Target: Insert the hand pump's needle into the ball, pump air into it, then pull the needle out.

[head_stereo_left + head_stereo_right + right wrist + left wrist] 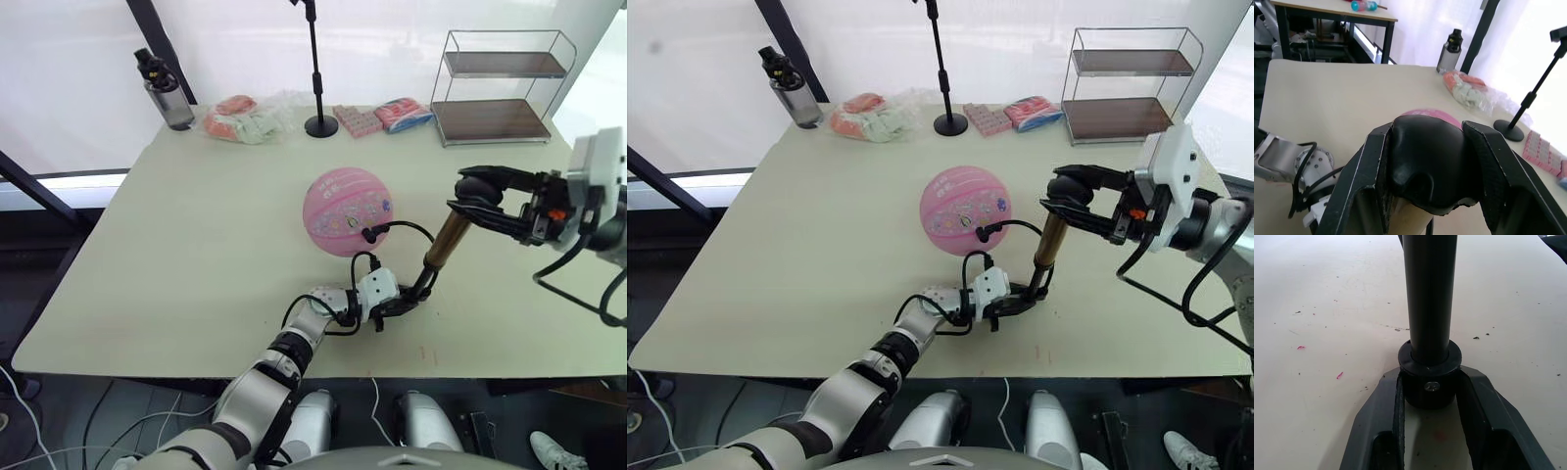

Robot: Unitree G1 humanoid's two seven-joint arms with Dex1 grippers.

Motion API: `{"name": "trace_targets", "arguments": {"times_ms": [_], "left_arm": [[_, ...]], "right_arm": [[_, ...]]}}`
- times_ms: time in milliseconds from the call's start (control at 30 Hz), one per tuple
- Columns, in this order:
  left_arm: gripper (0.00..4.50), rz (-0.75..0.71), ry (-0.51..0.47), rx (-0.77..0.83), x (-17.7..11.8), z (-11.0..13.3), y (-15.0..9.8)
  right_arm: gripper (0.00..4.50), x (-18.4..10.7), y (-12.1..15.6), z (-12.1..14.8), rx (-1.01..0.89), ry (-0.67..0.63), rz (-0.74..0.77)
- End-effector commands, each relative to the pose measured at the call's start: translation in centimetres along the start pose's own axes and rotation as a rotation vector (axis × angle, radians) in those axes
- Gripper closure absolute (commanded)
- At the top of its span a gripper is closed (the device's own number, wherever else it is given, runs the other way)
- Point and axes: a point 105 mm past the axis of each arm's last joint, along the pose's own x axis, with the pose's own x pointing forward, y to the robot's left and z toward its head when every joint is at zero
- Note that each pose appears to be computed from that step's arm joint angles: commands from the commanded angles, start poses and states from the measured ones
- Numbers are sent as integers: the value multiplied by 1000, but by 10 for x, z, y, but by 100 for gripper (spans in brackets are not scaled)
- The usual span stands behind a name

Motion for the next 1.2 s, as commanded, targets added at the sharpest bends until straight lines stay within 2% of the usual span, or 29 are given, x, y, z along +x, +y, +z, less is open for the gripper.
{"name": "trace_targets", "arguments": {"times_ms": [33,433,667,767,967,1200], "left_arm": [[343,-48,82,-72,-2,-28,-22],[343,-41,80,-71,-3,-28,-20],[343,-39,82,-71,-4,-28,-20],[343,-40,84,-70,-4,-29,-20],[343,-44,85,-70,-4,-29,-20],[343,-50,85,-71,-3,-29,-22]], "right_arm": [[285,7,13,-31,69,67,27],[285,19,47,-90,177,112,51],[285,17,51,-108,159,138,18],[285,17,47,-99,143,113,16],[285,16,25,-48,84,21,15],[285,4,1,0,29,-17,7]]}}
